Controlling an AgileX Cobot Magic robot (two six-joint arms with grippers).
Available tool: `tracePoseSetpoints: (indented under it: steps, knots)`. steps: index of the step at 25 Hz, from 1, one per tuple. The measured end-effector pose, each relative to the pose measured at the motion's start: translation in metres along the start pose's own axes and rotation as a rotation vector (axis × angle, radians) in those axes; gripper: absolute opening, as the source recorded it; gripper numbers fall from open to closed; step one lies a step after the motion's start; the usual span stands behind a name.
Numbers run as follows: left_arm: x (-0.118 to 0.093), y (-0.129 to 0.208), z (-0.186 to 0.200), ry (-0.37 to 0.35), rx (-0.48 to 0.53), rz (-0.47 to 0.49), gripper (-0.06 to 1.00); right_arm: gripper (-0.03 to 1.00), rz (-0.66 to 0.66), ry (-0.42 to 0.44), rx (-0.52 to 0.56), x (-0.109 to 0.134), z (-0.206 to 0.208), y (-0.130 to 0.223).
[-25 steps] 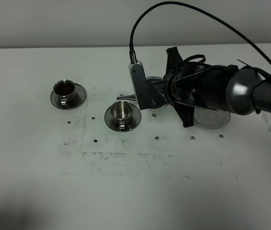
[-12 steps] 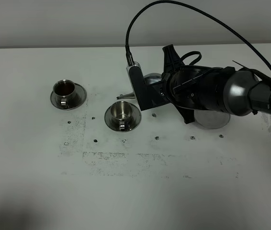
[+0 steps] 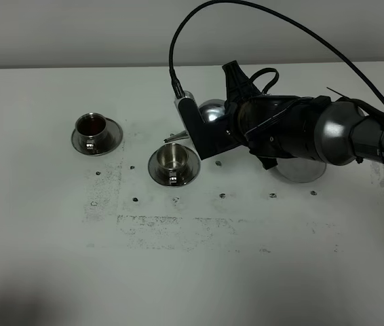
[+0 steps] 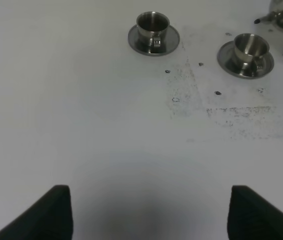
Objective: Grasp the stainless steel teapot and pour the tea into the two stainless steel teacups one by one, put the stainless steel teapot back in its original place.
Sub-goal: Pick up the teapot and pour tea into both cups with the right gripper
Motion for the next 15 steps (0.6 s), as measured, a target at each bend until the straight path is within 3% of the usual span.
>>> tracePoseSetpoints:
  steps: [15]
  knots:
    - [0.0000, 0.0000, 0.0000, 0.000, 0.000, 0.000, 0.69, 0.18, 0.128, 0.056, 0.018, -0.0063, 0.0001, 0.0017]
Point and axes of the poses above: a point on each arm's last joint axis where the gripper is mounted, z pointing back along that axis away from the gripper, x along the wrist's bending axis when the last joint is at zero, y = z × x, the point moved 2 cm from there along -z, pointing out along that axis toward the gripper, and after that the axes turned 7 degrees about -z, right-handed, at the moved point
